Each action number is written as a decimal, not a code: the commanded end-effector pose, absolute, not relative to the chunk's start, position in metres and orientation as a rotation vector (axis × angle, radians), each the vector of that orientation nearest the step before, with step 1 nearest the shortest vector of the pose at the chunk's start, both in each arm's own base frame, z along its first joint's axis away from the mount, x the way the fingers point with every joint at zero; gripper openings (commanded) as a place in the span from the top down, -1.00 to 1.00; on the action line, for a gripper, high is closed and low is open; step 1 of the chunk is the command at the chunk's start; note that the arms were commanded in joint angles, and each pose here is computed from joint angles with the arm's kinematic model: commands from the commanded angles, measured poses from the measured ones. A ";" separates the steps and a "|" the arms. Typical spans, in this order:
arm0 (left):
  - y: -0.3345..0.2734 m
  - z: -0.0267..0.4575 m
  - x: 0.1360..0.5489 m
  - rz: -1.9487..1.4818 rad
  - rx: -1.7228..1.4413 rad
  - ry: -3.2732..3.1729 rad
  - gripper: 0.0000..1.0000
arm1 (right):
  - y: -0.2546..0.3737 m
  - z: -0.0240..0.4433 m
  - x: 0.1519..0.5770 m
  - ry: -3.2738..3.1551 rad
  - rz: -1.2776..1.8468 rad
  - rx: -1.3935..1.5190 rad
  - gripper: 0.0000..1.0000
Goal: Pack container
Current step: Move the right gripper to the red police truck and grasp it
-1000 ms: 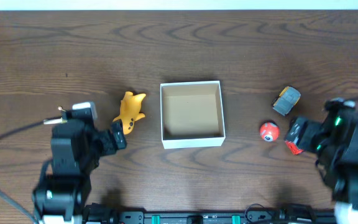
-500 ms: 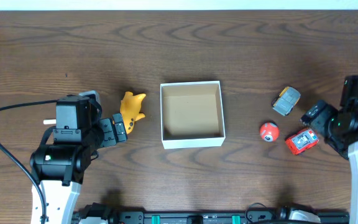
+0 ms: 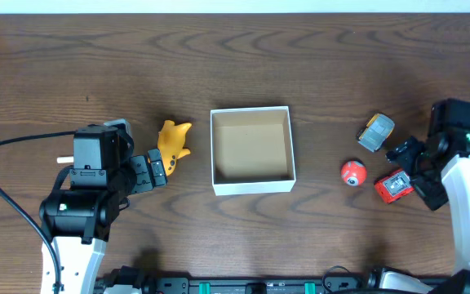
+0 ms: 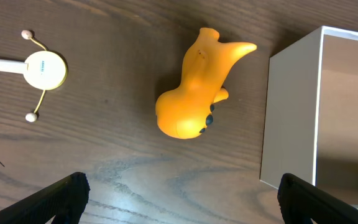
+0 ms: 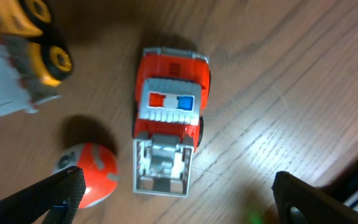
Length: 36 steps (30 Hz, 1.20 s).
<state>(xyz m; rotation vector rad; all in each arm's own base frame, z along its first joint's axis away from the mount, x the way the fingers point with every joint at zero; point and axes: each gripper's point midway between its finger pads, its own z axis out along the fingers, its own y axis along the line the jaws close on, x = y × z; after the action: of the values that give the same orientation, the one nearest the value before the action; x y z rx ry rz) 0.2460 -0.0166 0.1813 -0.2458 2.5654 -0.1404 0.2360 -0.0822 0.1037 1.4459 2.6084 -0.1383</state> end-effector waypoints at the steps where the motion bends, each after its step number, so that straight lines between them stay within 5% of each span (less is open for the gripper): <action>1: -0.017 0.188 0.248 -0.146 -0.234 2.549 -0.96 | -0.082 0.084 0.228 2.600 -0.142 1.514 -0.99; 20: -0.017 0.188 0.248 -0.147 -0.234 2.549 -0.96 | -0.083 0.026 0.233 2.578 -0.110 1.359 -0.96; 26: -0.017 0.188 0.248 -0.147 -0.234 2.549 -0.96 | -0.083 0.026 0.233 2.578 -0.110 1.360 -0.47; 36: -0.017 0.188 0.248 -0.147 -0.234 2.549 -0.96 | -0.083 0.026 0.232 2.580 -0.110 1.361 -0.08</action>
<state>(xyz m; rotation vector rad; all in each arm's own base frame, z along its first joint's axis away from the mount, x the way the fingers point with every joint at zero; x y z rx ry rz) 0.2460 -0.0166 0.1813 -0.2458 2.5654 -0.1404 0.2362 -0.0804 0.0280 1.3422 2.5806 -0.0975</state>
